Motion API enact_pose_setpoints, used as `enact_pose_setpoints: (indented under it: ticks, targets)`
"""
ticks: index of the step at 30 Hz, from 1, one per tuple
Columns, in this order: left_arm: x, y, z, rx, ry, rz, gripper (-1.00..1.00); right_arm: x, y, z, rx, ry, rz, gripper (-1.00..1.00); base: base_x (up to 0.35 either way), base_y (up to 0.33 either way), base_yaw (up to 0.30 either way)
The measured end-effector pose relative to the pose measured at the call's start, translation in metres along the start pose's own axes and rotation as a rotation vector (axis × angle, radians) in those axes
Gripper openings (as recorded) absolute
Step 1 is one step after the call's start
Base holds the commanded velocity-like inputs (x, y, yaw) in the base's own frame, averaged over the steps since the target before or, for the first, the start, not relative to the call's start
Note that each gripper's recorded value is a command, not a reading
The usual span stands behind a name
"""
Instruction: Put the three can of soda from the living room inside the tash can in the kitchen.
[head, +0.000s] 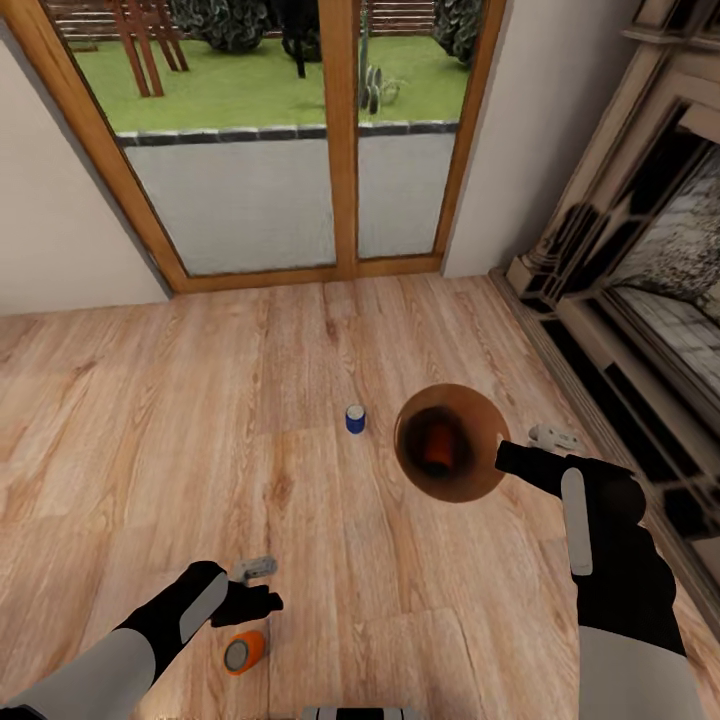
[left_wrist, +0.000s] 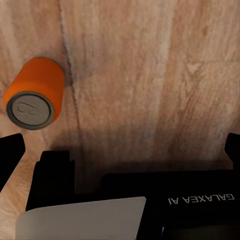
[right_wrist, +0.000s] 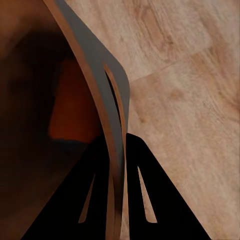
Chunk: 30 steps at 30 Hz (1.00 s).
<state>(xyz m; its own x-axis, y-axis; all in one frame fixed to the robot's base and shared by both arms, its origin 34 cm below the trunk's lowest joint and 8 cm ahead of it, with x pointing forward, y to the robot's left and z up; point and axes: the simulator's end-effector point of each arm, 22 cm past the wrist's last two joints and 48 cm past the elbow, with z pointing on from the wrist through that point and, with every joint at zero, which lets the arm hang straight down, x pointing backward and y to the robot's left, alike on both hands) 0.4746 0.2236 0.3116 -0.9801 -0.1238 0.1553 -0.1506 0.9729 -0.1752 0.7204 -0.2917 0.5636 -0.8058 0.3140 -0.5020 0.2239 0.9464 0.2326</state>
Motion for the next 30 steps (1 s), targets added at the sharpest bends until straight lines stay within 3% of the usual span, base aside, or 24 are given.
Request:
enact_pose_setpoints:
  ticks: [12, 30]
  targets:
    - [0.005, 0.002, 0.006, -0.002, 0.015, -0.002, 1.0, 0.009, -0.003, 0.006, 0.006, 0.018, 0.002, -1.0, 0.0, 0.0, 0.137]
    - [0.008, 0.003, 0.011, -0.002, 0.019, -0.004, 1.0, 0.015, -0.005, 0.012, 0.006, 0.032, 0.004, -1.0, 0.0, 0.0, 0.039]
